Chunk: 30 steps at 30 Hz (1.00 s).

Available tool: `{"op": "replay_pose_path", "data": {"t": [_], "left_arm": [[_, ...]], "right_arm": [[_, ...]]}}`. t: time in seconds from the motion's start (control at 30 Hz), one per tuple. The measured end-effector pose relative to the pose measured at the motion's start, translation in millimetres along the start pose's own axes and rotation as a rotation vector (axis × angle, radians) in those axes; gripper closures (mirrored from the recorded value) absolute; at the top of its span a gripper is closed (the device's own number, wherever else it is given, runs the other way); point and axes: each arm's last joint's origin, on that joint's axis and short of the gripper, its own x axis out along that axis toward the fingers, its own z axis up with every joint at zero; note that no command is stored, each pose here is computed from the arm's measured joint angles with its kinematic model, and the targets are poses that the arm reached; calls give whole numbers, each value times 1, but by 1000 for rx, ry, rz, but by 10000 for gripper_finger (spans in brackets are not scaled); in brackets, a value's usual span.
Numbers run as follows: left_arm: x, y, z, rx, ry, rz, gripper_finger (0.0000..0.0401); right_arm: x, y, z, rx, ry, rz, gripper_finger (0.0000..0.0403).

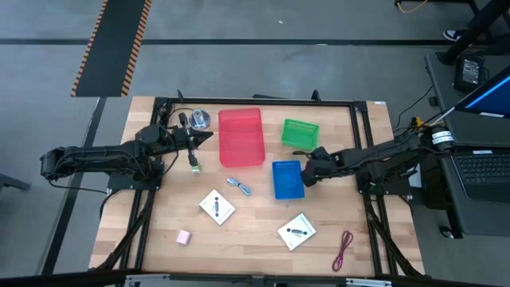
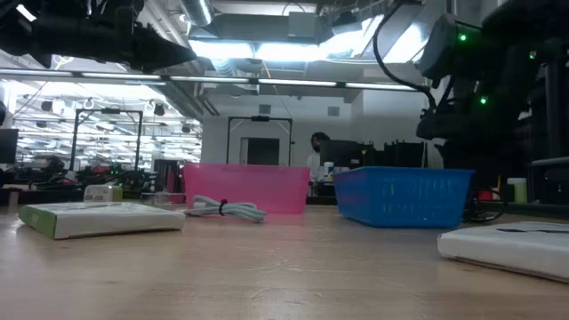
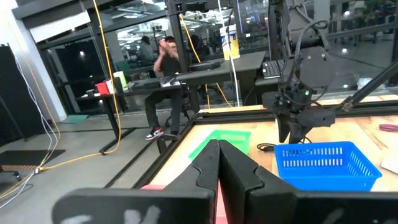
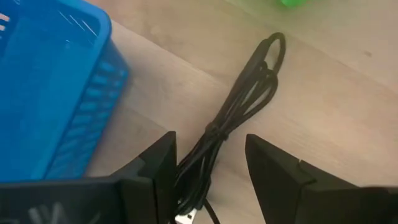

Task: Pick and place items into bin
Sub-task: Put the black charger cable into the pink bin

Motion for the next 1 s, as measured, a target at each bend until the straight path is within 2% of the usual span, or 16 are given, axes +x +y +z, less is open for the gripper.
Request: {"op": "replay_pose_path", "data": {"t": [0.37, 0.53, 0.73, 1.0], "left_arm": [[0, 0, 0, 0, 0, 0, 397], [0, 0, 0, 0, 0, 0, 397], [0, 0, 0, 0, 0, 0, 397], [0, 0, 0, 0, 1, 0, 397]], "right_arm": [[16, -20, -15, 42, 15, -51, 241], [16, -20, -15, 37, 14, -53, 288], [15, -20, -15, 29, 12, -42, 381], [-5, -10, -4, -41, -11, 48, 384]]}}
